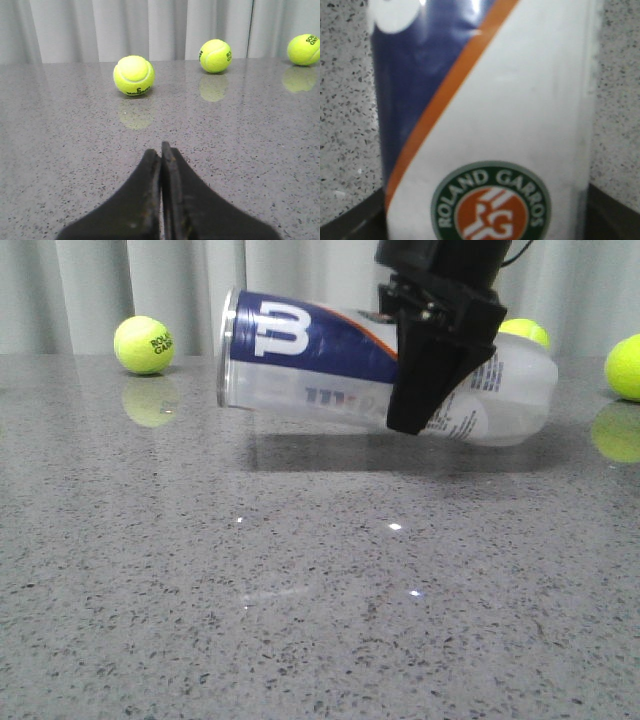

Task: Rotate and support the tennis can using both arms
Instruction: 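Carry the can toward the center and lay it down, open right gripper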

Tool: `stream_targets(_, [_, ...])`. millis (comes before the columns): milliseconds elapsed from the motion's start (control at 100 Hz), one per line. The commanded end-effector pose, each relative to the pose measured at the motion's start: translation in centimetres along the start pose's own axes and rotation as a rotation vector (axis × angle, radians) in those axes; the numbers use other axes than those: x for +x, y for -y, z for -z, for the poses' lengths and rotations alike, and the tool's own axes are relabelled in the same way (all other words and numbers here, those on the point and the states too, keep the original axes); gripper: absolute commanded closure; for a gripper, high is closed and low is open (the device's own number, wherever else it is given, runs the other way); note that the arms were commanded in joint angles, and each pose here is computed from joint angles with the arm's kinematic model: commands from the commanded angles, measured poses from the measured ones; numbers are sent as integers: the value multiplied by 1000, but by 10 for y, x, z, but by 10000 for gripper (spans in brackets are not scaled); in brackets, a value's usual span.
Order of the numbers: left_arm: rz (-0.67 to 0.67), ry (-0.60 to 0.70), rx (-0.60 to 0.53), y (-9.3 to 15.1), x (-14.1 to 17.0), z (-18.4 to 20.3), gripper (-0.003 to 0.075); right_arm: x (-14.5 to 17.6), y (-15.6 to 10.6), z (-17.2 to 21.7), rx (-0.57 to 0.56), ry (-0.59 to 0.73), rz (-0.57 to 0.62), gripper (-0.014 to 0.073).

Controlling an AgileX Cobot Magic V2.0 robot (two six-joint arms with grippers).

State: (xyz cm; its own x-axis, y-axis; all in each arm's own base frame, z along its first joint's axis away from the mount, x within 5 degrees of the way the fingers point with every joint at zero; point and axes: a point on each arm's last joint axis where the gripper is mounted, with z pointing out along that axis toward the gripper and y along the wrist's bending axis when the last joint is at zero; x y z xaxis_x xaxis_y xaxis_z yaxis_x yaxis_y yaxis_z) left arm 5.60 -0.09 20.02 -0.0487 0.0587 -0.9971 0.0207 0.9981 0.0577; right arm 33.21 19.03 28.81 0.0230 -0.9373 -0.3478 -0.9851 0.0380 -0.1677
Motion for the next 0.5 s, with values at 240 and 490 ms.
stream_targets(240, [15,72,-4,0,5,0,738,-7,2,21,63,39,27,202])
stream_targets(490, [15,72,-4,0,5,0,738,-7,2,21,58,36,28,-38])
